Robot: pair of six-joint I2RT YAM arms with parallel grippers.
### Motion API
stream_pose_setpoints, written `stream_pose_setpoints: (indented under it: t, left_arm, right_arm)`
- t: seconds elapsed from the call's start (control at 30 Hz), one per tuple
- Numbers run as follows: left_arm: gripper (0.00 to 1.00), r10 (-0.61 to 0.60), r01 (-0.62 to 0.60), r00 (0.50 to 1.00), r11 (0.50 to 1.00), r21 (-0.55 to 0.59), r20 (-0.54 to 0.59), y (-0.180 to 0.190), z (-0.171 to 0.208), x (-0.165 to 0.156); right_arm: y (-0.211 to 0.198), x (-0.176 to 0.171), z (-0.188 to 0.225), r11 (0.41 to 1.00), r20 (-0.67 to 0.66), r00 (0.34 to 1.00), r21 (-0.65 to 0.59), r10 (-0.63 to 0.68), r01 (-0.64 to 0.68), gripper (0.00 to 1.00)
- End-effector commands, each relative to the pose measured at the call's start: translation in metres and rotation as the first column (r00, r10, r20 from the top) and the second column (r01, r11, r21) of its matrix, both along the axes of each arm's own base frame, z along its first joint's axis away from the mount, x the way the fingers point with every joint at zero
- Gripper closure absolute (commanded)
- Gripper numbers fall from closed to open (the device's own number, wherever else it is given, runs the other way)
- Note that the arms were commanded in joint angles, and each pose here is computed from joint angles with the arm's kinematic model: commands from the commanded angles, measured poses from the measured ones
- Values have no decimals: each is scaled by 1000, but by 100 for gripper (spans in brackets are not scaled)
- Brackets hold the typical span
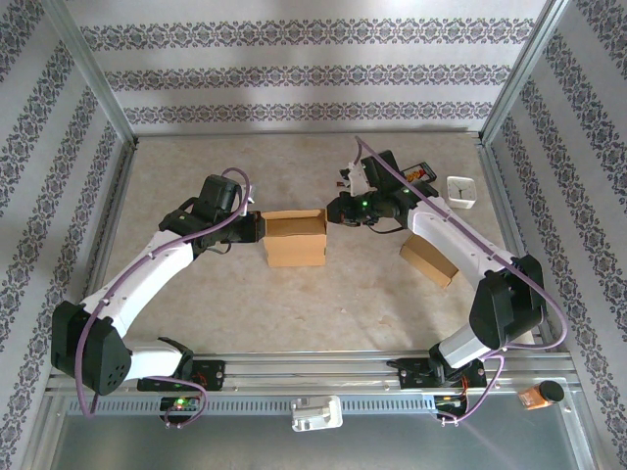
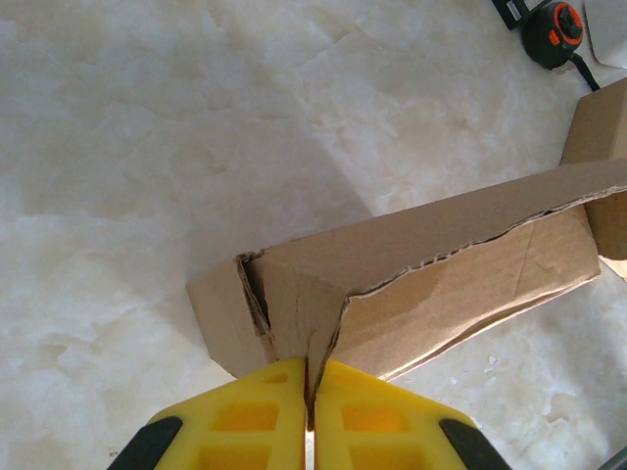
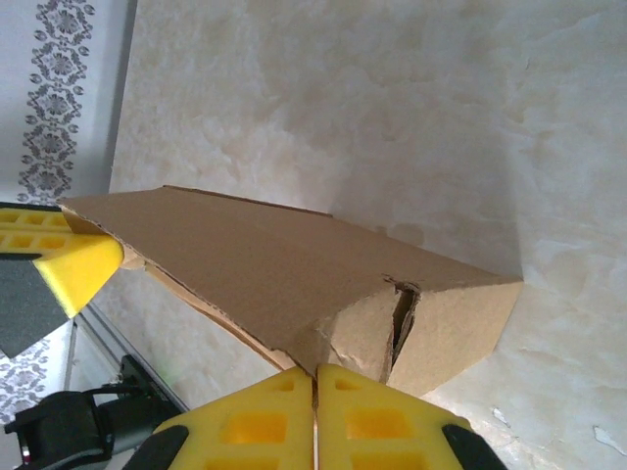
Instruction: Fold the paper box
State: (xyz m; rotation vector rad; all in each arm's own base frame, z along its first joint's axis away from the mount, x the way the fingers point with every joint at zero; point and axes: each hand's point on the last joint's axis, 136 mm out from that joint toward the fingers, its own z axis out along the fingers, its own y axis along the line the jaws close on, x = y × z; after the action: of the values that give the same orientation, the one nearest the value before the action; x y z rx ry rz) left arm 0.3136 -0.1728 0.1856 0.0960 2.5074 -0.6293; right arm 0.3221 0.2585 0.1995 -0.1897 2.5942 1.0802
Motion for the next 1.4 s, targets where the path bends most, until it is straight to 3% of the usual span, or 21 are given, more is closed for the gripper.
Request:
stream_pose_setpoints:
  t: [0.0, 0.37, 0.77, 1.37]
  left_arm:
    - [92, 5, -5, 1000, 1000, -3, -4, 0, 0, -3]
    - [92, 1, -1, 1000, 1000, -6, -3, -1, 1, -3]
    - [92, 4, -4, 1000, 1000, 1, 0, 0, 4, -4]
    - [92, 54, -55, 998, 998, 33, 21, 8, 6, 4]
  right_arm:
    - [-3, -5, -16, 999, -90, 995, -2, -33, 33, 92]
    - [1, -4, -14, 998, -110, 993, 44, -42, 47, 93]
    - [-12, -11, -48, 998, -152, 986, -27, -67, 63, 94]
    - [-14, -12, -41, 998, -135, 989, -24, -61, 58, 95]
